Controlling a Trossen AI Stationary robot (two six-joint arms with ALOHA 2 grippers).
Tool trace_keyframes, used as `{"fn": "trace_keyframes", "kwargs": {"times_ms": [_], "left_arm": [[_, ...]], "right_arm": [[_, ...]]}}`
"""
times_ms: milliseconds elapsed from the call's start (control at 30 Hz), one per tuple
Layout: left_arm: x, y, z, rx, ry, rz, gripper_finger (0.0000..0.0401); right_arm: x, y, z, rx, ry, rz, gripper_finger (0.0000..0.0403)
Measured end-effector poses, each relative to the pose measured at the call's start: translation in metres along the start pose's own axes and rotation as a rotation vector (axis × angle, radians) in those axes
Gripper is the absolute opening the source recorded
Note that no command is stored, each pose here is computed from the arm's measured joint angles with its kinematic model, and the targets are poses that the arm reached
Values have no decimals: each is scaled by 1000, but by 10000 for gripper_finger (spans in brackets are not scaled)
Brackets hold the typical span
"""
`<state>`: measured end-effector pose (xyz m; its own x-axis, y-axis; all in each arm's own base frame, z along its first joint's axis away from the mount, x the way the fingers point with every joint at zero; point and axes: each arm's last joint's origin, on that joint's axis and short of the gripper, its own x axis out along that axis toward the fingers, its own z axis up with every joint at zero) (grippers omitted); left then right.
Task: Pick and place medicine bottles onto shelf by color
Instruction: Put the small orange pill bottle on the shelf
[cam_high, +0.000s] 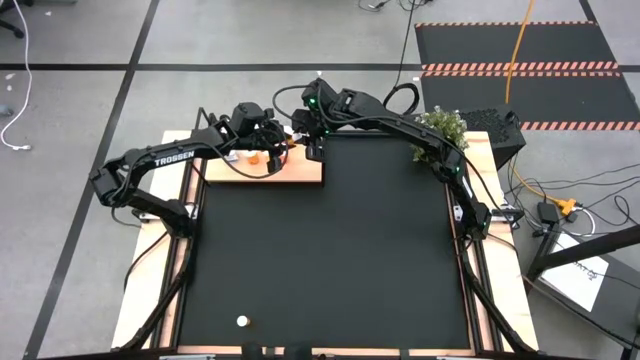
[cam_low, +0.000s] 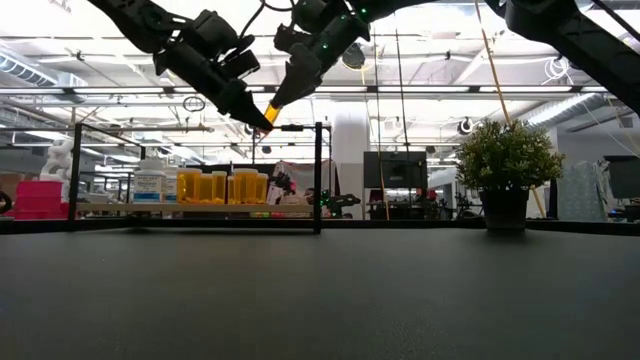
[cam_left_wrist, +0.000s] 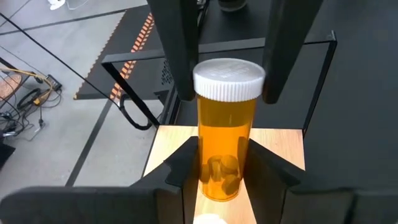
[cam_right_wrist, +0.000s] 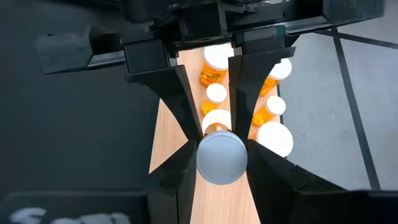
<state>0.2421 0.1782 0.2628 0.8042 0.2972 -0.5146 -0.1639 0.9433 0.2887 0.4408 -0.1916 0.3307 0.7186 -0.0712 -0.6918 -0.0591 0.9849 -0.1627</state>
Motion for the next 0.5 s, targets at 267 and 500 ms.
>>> {"fn": "trace_keyframes", "kwargs": {"times_ms": [267, 500], "left_arm": [[0, 1, 1, 3, -13, 5, 107], [-1, -2, 5, 15, -33, 5, 104]], "right_arm": [[-3, 1, 1, 3, -4, -2, 119], [-16, 5, 9, -3, -39, -7, 172]]}}
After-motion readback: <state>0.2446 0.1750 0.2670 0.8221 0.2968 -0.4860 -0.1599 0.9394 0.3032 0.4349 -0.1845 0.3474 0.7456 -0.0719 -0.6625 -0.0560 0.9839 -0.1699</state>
